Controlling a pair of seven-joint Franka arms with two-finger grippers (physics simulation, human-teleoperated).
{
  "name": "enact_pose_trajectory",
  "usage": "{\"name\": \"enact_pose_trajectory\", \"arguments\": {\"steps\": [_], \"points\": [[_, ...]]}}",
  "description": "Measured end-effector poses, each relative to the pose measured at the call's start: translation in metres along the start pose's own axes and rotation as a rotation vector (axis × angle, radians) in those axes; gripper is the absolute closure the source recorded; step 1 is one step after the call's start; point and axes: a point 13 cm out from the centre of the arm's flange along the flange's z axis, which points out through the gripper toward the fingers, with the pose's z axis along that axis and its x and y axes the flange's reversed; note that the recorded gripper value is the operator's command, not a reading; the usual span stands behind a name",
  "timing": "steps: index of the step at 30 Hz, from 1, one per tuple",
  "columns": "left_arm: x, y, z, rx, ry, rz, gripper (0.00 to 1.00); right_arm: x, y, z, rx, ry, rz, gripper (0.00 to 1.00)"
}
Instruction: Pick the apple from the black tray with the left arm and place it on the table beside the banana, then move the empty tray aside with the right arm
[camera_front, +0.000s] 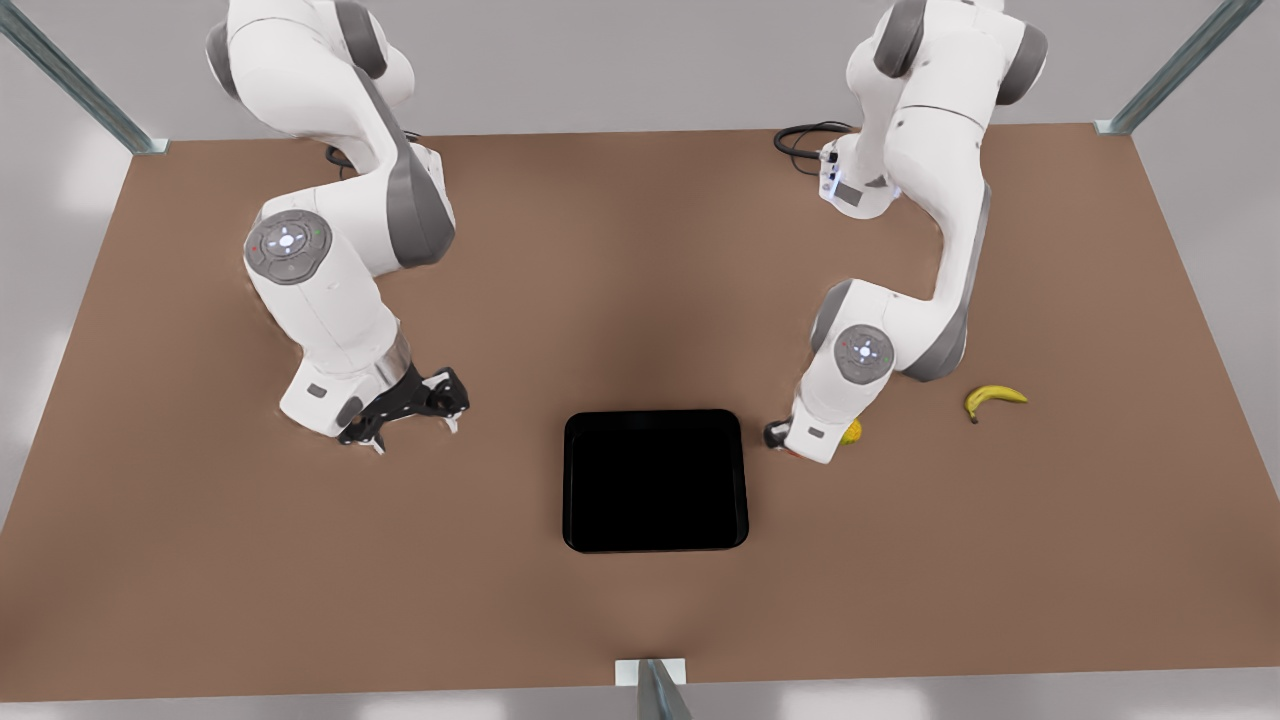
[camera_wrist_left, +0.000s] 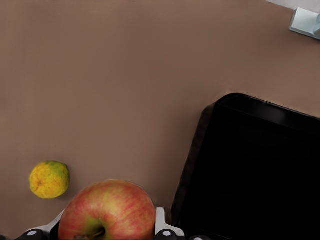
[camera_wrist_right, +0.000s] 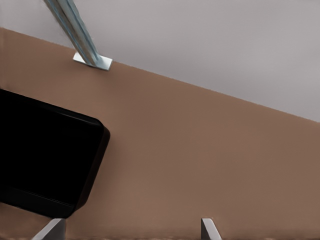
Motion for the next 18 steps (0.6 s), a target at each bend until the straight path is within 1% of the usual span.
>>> {"name": "enact_pose_trajectory", "arguments": {"steps": [1, 2, 3, 4, 6, 7, 8, 10, 13, 14, 15, 16, 17, 18], "points": [[-0.023, 0.037, 0.002, -0.002, 0.016, -0.035, 0.24, 0.007, 0.026, -0.001, -0.009, 0.019, -0.001, 0.00], [-0.041, 0.071, 0.007, -0.006, 0.034, -0.060, 0.24, 0.013, 0.046, 0.000, -0.014, 0.036, 0.008, 0.05], [-0.058, 0.106, 0.016, -0.012, 0.054, -0.082, 0.24, 0.018, 0.066, 0.000, -0.038, 0.048, 0.028, 0.04], [-0.071, 0.139, 0.031, -0.023, 0.079, -0.095, 0.22, 0.020, 0.086, 0.000, -0.070, 0.054, 0.056, 0.00], [-0.077, 0.172, 0.070, -0.047, 0.136, -0.069, 0.22, 0.025, 0.109, 0.010, -0.109, 0.071, 0.125, 0.00], [-0.077, 0.181, 0.087, -0.059, 0.157, -0.046, 0.07, 0.030, 0.114, 0.017, -0.118, 0.087, 0.166, 0.00], [-0.077, 0.185, 0.095, -0.062, 0.166, -0.019, 0.00, 0.033, 0.118, 0.031, -0.126, 0.099, 0.212, 0.00], [-0.082, 0.186, 0.096, -0.056, 0.159, 0.037, 0.00, 0.030, 0.124, 0.067, -0.127, 0.120, 0.297, 0.00], [-0.089, 0.185, 0.088, -0.046, 0.141, 0.112, 0.00, 0.018, 0.125, 0.116, -0.125, 0.121, 0.406, 0.00], [-0.098, 0.182, 0.064, -0.034, 0.107, 0.134, 0.00, 0.014, 0.123, 0.131, -0.124, 0.118, 0.436, 0.00], [-0.117, 0.180, 0.012, -0.011, 0.040, 0.145, 0.00, 0.011, 0.121, 0.145, -0.119, 0.113, 0.462, 0.00], [-0.134, 0.181, -0.056, 0.024, -0.031, 0.145, 0.00, 0.010, 0.120, 0.159, -0.112, 0.108, 0.481, 0.00], [-0.130, 0.192, -0.121, 0.051, -0.080, 0.143, 0.00, 0.012, 0.120, 0.174, -0.103, 0.110, 0.498, 0.00], [-0.104, 0.210, -0.162, 0.067, -0.093, 0.144, 0.00, 0.015, 0.123, 0.186, -0.104, 0.108, 0.511, 0.00]]}}
